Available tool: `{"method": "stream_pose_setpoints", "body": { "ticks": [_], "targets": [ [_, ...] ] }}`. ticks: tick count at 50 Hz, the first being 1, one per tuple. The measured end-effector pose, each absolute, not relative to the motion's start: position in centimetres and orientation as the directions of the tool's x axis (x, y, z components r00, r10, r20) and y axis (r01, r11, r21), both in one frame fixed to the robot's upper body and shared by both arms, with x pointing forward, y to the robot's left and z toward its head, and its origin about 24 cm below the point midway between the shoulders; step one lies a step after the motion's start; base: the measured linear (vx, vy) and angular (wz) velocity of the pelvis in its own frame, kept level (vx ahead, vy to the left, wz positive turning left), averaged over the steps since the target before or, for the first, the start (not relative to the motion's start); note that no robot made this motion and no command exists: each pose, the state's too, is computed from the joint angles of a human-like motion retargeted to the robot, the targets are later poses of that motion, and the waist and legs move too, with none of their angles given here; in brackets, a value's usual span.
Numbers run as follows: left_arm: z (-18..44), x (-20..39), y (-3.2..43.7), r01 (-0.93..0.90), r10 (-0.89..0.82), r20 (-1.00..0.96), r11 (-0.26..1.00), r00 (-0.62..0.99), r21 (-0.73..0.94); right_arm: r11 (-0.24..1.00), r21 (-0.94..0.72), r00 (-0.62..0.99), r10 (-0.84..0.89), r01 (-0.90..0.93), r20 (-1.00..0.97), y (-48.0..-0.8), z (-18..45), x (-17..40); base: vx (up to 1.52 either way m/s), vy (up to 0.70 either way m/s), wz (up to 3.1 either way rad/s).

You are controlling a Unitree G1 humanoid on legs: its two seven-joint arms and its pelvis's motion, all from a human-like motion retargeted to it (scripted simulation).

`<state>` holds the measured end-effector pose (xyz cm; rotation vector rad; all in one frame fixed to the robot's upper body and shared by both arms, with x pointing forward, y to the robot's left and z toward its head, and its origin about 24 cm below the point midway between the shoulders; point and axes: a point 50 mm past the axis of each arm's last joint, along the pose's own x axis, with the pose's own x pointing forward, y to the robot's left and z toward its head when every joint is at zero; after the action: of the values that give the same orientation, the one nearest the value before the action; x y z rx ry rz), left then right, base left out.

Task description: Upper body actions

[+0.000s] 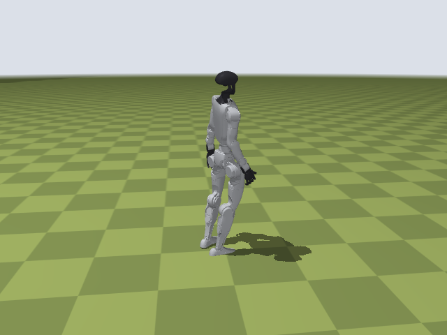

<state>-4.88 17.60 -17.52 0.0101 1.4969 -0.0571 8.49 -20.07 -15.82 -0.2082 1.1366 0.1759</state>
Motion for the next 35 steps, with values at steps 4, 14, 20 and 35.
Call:
{"method": "stream_pose_setpoints", "body": {
  "ticks": [4, 14, 20, 35],
  "targets": [
    [-17.5, -4.8, 17.6, 0.044, -0.032, -0.997, 0.999, 0.076, -0.029, 0.967, -0.065, 0.417, 0.046, -0.247, -0.908, -19.9, -15.7, 8.7, 0.00, 0.00, 0.00],
    [-17.7, -3.2, 17.4, 0.061, -0.045, -0.989, 0.997, 0.139, -0.037, 0.958, 0.017, 0.493, 0.162, -0.285, -0.855, -19.1, -14.8, 10.6, -0.05, -0.01, 0.02],
    [-17.8, -0.5, 17.4, 0.125, -0.055, -0.973, 0.992, 0.226, -0.027, 0.952, 0.079, 0.563, 0.240, -0.296, -0.791, -19.0, -13.8, 12.1, -0.15, 0.06, 0.59],
    [-17.6, -0.6, 19.3, 0.194, 0.038, -0.968, 0.977, 0.248, 0.088, 0.959, 0.158, 0.577, 0.270, -0.236, -0.771, -19.6, -13.9, 10.5, 0.01, 0.10, 0.98]
  ]
}}
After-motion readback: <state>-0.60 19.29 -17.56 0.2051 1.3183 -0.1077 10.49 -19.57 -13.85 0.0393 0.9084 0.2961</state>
